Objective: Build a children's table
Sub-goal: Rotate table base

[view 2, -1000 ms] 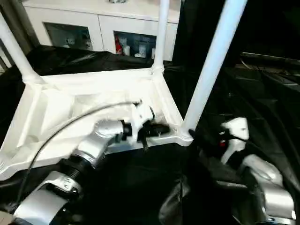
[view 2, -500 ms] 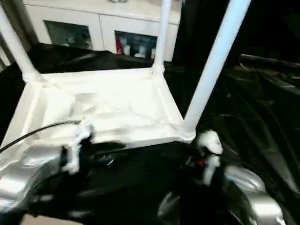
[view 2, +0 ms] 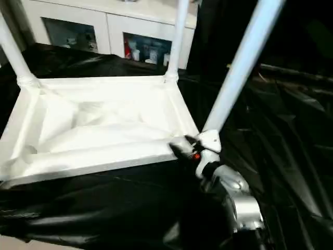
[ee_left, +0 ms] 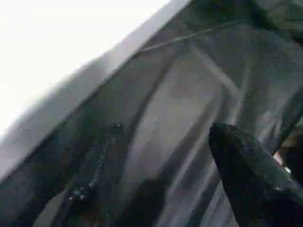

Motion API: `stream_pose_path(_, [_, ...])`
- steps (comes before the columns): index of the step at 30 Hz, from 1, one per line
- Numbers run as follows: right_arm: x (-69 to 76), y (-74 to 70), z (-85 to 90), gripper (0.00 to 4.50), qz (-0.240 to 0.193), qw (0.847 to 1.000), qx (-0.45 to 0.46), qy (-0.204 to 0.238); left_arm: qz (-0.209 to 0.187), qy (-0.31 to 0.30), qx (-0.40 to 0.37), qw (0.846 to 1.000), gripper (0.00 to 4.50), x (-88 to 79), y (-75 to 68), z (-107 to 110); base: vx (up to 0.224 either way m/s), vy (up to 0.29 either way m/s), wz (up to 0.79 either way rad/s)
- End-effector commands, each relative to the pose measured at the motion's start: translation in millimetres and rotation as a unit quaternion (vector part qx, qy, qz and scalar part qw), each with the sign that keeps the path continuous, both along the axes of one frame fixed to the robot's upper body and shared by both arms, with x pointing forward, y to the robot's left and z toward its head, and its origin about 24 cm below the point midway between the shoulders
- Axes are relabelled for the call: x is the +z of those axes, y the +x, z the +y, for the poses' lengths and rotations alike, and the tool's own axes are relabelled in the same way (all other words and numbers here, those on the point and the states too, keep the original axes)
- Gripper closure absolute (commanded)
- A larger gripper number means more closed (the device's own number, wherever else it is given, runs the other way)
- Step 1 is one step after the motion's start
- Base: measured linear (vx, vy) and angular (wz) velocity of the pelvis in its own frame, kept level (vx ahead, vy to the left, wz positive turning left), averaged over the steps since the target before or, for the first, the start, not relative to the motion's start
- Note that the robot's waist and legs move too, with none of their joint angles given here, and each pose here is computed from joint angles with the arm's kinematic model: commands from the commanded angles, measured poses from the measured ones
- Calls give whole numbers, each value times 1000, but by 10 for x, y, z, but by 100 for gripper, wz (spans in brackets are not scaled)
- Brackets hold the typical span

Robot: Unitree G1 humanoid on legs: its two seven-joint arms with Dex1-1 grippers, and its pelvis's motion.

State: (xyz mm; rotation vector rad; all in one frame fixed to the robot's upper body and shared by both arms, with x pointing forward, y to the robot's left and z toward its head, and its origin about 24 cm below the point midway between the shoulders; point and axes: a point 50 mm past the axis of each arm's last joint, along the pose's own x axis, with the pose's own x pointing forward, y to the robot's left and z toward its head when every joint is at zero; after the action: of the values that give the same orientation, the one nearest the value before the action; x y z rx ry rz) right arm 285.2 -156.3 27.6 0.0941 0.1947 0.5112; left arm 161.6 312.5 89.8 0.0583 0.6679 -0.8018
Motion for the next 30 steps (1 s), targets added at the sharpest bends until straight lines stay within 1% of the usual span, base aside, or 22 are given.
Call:
stream_pose_path(1, [-7,76,-314,137,-4,996,-90,-17,-6,8,27,1000,96,160,-67,196,0,0,0])
stream_pose_path(2, [-6,107,-405,137,-5,993,-120,-18,-7,18,43,999,93,224,-102,294,0,0,0])
stream_pose_path(4, [1,136,-494,137,-8,988,-151,-16,-8,31,54,998,63,264,-138,378,0,0,0])
stream_pose_path(5, [7,164,-602,137,-7,983,-183,-21,-11,44,66,997,63,303,-167,465,0,0,0])
stream_pose_path(6, [8,173,-637,137,-6,981,-193,-23,-13,48,69,996,54,316,-176,491,0,0,0])
stream_pose_path(7, [8,180,-675,137,-6,979,-203,-27,-19,52,76,996,54,331,-177,520,0,0,0])
stream_pose_path(8, [1,192,-769,137,-2,973,-228,-38,-34,57,87,994,43,369,-174,575,0,0,0])
stream_pose_path(10, [-7,196,-799,137,-1,971,-236,-42,-41,58,90,993,16,383,-172,587,0,0,0])
stream_pose_path(12, [-18,183,-750,137,-1,978,-202,-44,-82,29,80,993,10,430,-111,505,0,0,0])
stream_pose_path(13, [-30,165,-705,137,-1,982,-182,-48,-104,8,73,992,6,456,-59,429,0,0,0])
stream_pose_path(15, [-68,127,-631,137,2,986,-157,-60,-134,-33,52,989,2,502,26,282,0,0,0])
stream_pose_path(16, [-68,127,-631,137,2,986,-157,-60,-134,-33,52,989,2,502,26,282,0,0,0])
stream_pose_path(18, [-107,75,-597,137,6,987,-142,-74,-163,-79,18,983,2,538,145,62,0,0,0])
stream_pose_path(19, [-127,42,-589,137,15,988,-137,-74,-175,-98,2,980,2,550,206,-43,0,0,0])
stream_pose_path(20, [-148,11,-589,137,22,988,-133,-81,-184,-110,-9,977,2,556,253,-114,0,0,0])
stream_pose_path(21, [-177,-42,-601,137,33,987,-131,-92,-197,-128,-26,972,2,564,333,-230,0,0,0])
stream_pose_path(22, [-177,-42,-601,137,33,987,-131,-92,-197,-128,-26,972,2,564,333,-230,0,0,0])
stream_pose_path(23, [-206,-101,-615,137,44,985,-133,-100,-209,-151,-44,965,2,566,441,-367,0,0,0])
stream_pose_path(24, [-213,-119,-618,137,48,985,-134,-100,-212,-158,-49,963,2,564,480,-413,0,0,0])
stream_pose_path(26, [-237,-134,-610,137,55,984,-136,-100,-216,-166,-59,960,2,542,556,-494,0,0,0])
stream_pose_path(27, [-271,-144,-592,137,62,983,-134,-104,-218,-181,-72,956,2,525,636,-595,0,0,0])
stream_pose_path(30, [-315,-126,-536,137,71,984,-123,-109,-220,-198,-93,951,2,513,743,-747,0,0,0])
